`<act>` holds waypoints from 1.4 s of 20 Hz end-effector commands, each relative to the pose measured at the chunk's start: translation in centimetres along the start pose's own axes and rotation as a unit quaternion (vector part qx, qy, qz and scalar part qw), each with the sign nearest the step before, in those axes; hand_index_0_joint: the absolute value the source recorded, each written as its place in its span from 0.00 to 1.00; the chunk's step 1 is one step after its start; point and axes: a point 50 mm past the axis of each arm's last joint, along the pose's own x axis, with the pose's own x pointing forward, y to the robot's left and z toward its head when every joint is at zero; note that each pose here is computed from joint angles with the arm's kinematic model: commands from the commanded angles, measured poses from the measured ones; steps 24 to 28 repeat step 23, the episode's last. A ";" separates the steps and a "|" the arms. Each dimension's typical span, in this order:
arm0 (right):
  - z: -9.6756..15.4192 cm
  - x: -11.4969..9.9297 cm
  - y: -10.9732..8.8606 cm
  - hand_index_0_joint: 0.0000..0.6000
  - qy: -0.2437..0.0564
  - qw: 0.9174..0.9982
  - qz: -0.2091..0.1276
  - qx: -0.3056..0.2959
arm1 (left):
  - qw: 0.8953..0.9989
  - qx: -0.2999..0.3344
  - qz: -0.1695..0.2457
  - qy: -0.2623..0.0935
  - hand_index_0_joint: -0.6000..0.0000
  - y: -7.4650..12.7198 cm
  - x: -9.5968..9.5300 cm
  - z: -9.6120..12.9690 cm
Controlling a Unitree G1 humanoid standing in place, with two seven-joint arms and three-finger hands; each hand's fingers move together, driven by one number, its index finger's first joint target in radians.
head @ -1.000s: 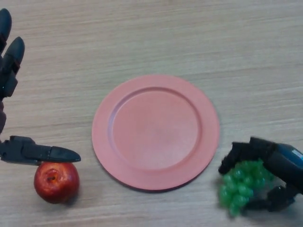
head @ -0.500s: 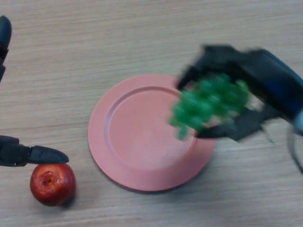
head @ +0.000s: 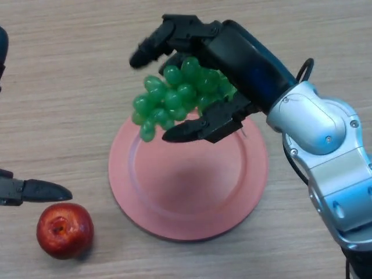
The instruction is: Pick up the green grapes and place it on the plate
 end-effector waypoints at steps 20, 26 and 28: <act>-1.5 -12.0 -5.4 0.00 -0.050 0.969 -0.217 0.104 | 0.994 0.085 -0.038 -0.065 1.00 -0.6 1.2 3.1; -1.6 -12.4 -5.4 0.00 -0.048 0.970 -0.217 0.094 | 0.993 0.087 -0.040 -0.065 1.00 -0.5 1.3 3.1; -1.6 -12.4 -5.4 0.00 -0.048 0.970 -0.217 0.094 | 0.993 0.087 -0.040 -0.065 1.00 -0.5 1.3 3.1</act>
